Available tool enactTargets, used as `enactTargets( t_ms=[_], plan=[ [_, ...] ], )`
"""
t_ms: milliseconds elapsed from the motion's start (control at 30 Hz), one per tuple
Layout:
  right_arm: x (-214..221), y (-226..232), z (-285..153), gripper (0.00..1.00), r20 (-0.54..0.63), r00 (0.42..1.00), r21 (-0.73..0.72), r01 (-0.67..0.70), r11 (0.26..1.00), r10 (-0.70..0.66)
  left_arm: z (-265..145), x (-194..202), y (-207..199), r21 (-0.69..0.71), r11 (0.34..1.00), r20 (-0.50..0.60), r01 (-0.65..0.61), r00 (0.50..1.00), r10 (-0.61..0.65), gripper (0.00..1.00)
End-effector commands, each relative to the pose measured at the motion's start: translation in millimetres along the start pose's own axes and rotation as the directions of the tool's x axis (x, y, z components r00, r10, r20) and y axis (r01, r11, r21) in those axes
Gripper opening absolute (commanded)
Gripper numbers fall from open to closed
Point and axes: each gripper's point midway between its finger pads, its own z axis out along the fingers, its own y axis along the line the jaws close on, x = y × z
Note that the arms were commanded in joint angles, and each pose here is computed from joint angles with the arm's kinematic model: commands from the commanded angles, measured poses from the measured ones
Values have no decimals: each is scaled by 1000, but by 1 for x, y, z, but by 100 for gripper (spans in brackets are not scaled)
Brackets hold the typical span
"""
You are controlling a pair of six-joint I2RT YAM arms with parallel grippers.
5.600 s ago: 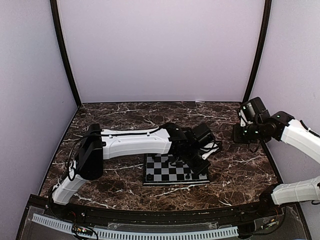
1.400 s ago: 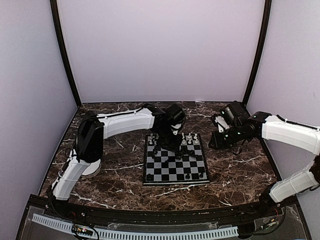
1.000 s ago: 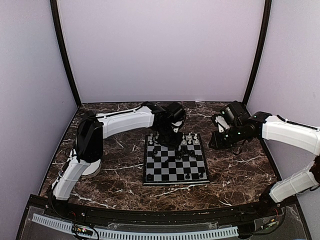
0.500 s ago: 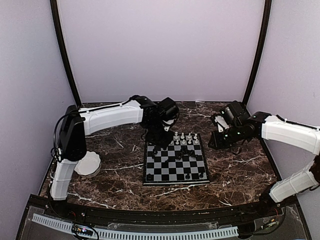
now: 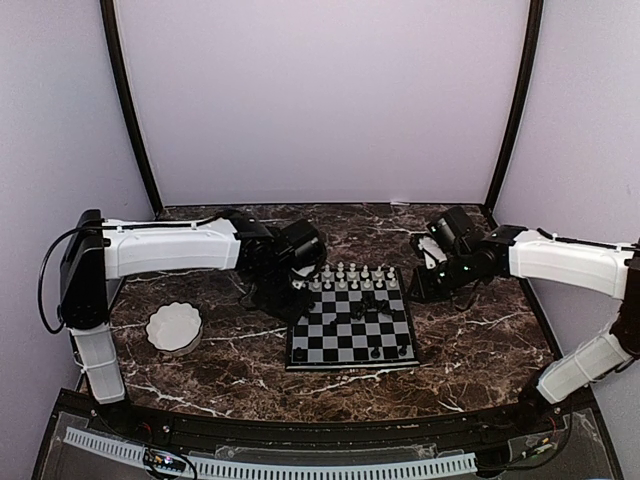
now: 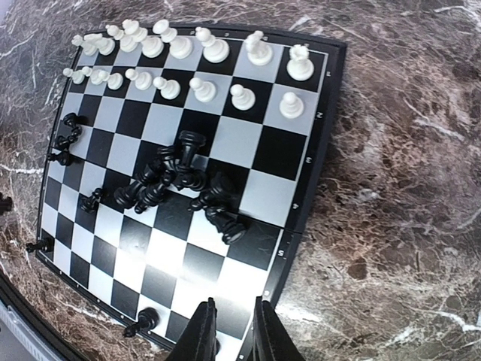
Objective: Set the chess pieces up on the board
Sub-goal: Place the pawn at h7.
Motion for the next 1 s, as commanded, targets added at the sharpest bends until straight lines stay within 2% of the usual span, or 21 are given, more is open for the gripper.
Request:
enactTargets(
  t_ms=[0, 467, 967],
  plan=[
    [-16, 18, -1, 19, 35, 999, -45, 31, 999, -30, -7, 8, -3, 9, 1000, 29, 11, 1000, -12, 0],
    [-14, 21, 0, 19, 24, 999, -45, 47, 998, -46, 24, 19, -16, 14, 1000, -35, -15, 999, 15, 0],
    [-13, 20, -1, 19, 25, 999, -45, 43, 998, -42, 35, 23, -17, -6, 1000, -64, -22, 998, 22, 0]
  ],
)
